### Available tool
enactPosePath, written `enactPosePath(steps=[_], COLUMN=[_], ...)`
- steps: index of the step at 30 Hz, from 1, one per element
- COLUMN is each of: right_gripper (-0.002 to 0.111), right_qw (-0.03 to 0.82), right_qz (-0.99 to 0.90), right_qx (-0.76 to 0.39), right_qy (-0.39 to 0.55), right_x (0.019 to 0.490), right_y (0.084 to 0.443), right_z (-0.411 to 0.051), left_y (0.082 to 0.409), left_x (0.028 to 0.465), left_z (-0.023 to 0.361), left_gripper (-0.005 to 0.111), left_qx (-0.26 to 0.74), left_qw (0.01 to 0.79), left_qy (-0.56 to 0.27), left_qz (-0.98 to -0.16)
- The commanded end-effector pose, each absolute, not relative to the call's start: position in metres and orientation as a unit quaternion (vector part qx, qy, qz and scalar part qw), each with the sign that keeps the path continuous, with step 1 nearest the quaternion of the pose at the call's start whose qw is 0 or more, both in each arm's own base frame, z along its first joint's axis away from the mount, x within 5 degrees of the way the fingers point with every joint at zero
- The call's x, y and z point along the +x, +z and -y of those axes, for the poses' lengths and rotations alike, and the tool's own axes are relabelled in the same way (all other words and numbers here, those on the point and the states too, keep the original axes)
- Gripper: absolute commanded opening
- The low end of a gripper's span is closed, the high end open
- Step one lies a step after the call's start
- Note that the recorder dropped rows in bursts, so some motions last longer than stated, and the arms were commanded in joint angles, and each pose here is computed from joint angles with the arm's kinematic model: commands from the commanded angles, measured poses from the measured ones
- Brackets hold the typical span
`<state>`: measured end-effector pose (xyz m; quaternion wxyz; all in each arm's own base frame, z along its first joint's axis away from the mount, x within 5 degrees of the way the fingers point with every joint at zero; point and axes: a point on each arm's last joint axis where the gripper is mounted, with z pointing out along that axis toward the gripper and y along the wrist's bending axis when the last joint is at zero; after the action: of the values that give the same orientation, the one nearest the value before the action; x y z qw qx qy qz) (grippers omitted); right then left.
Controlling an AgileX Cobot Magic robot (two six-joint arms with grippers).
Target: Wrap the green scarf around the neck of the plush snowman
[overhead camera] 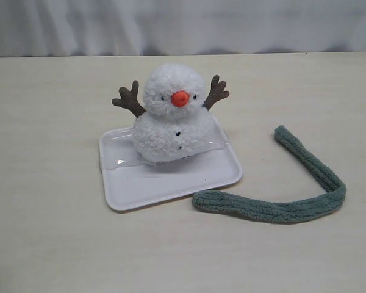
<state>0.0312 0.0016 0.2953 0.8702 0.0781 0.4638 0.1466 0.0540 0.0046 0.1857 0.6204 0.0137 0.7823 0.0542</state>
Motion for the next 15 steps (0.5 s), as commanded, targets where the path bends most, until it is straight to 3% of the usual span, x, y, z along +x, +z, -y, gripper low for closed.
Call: enactPosePath(steps=[1,4,6,10,15], right_gripper=[0.034,0.06,0.067,0.065,0.063], right_qw=[0.805,0.742,0.691,0.56,0.432], right_qz=[-0.573,-0.663,-0.717,-0.823,-0.901], right_qx=[0.106,0.09,0.083,0.093,-0.023], right_qy=[0.112,0.045,0.018,0.012,0.037], right_x=[0.028,0.036,0.048,0.083,0.138], right_y=[0.332,0.349,0.357,0.354,0.328], right_z=[0.002,0.005,0.007,0.008,-0.006], left_y=[0.185,0.185,0.185,0.185,0.185], left_x=[0.054,0.054,0.054,0.054,0.054], left_z=[-0.004,-0.004,-0.004,-0.004,-0.004], left_gripper=[0.0,0.0,0.0,0.0,0.0], left_qx=[0.017,0.017,0.017,0.017,0.017], left_qw=[0.623,0.623,0.623,0.623,0.623], left_qy=[0.054,0.054,0.054,0.054,0.054], left_qz=[-0.781,-0.781,-0.781,-0.781,-0.781])
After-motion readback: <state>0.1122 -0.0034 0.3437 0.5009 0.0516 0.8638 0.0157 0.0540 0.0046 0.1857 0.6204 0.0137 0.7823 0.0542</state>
